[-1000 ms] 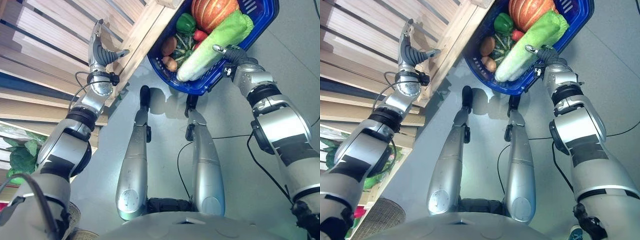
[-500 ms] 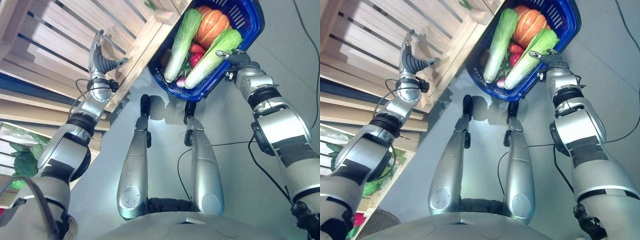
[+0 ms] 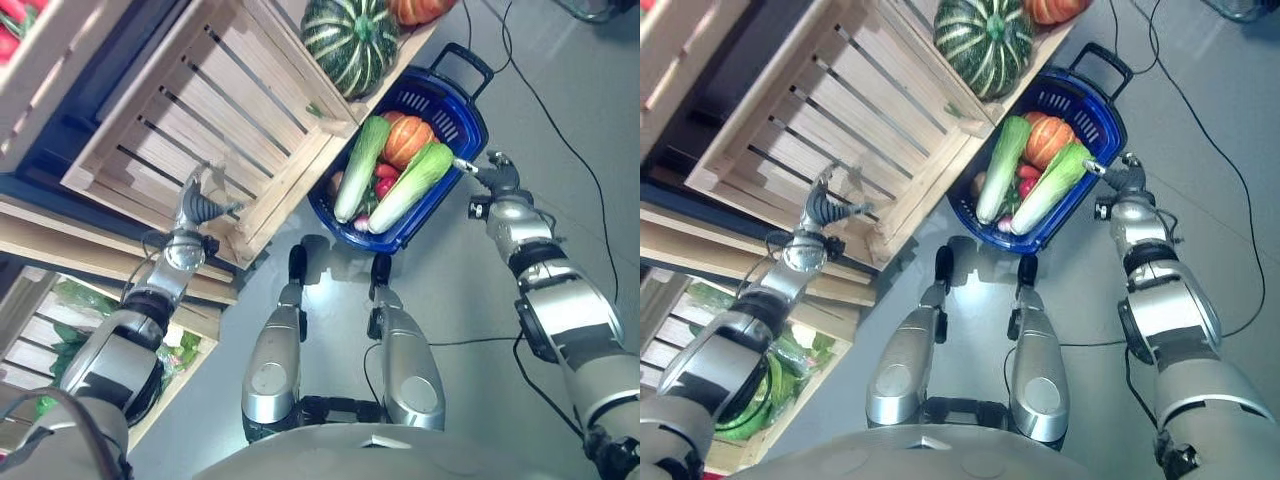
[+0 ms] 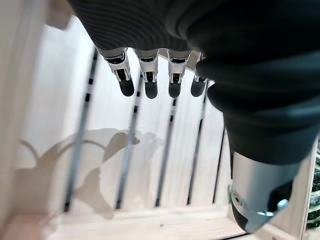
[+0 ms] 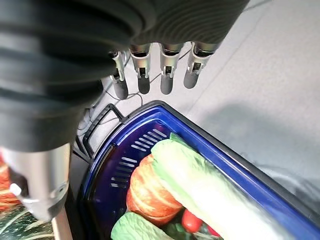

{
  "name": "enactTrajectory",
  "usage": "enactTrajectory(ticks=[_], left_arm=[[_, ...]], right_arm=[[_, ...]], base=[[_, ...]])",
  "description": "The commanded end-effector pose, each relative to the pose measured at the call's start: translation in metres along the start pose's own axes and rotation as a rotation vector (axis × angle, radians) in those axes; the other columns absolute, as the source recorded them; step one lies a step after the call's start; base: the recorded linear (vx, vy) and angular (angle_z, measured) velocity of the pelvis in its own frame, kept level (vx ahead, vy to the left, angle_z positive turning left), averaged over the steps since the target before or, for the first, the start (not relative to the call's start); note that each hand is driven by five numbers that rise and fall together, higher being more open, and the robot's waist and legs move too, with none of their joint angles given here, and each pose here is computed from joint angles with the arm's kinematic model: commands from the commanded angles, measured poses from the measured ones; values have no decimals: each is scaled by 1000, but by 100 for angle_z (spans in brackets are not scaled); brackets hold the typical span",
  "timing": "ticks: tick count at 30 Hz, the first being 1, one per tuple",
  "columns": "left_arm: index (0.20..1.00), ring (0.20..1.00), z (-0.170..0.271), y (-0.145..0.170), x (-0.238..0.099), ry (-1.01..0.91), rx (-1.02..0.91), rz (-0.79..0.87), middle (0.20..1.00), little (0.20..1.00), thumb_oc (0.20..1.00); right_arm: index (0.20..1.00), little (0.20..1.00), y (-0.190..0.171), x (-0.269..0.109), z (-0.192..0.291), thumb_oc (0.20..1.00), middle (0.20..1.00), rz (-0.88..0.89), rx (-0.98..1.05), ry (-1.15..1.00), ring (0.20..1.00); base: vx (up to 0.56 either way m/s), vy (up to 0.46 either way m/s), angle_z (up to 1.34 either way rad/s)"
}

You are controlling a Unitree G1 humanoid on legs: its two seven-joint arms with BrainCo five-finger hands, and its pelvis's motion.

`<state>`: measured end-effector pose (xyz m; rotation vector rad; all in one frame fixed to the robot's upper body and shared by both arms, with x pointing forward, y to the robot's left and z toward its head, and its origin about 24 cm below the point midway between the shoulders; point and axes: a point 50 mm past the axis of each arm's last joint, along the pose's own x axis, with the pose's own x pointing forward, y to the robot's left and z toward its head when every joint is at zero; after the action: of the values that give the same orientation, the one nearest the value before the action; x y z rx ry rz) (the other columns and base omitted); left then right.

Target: Pick up fruits and vegetables into the basket

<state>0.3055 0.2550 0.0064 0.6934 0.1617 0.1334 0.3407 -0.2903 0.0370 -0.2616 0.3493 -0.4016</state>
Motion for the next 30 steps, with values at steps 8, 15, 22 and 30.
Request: enactTrajectory(ticks=[8,15,22,30], left_arm=[[1000,1000,-111,-63,-105,431,16,-354,1000,1000,1000],[1000,1000,-135,-77,-142,583,-23,-453,1000,1000,1000],[1000,1000,-142,-85,-157,660,-89,-505,1000,1000,1000],[1000,1000,-147,-89,-167,732,-160,-539,1000,1000,1000]], right_arm=[[1000,1000,-2,-70,-156,1000,1000,109,-141,344,1000],[1000,1000,5,-112,-210,1000,1000,153,-186,579,1000],[1000,1000,1,-144,-243,1000,1000,188,-195,764,1000],[1000,1000,7,-159,-254,1000,1000,282,-263,826,1000]], base=[[166,14,-5],[89,5,-4],[50,10,-9],[26,14,-8]])
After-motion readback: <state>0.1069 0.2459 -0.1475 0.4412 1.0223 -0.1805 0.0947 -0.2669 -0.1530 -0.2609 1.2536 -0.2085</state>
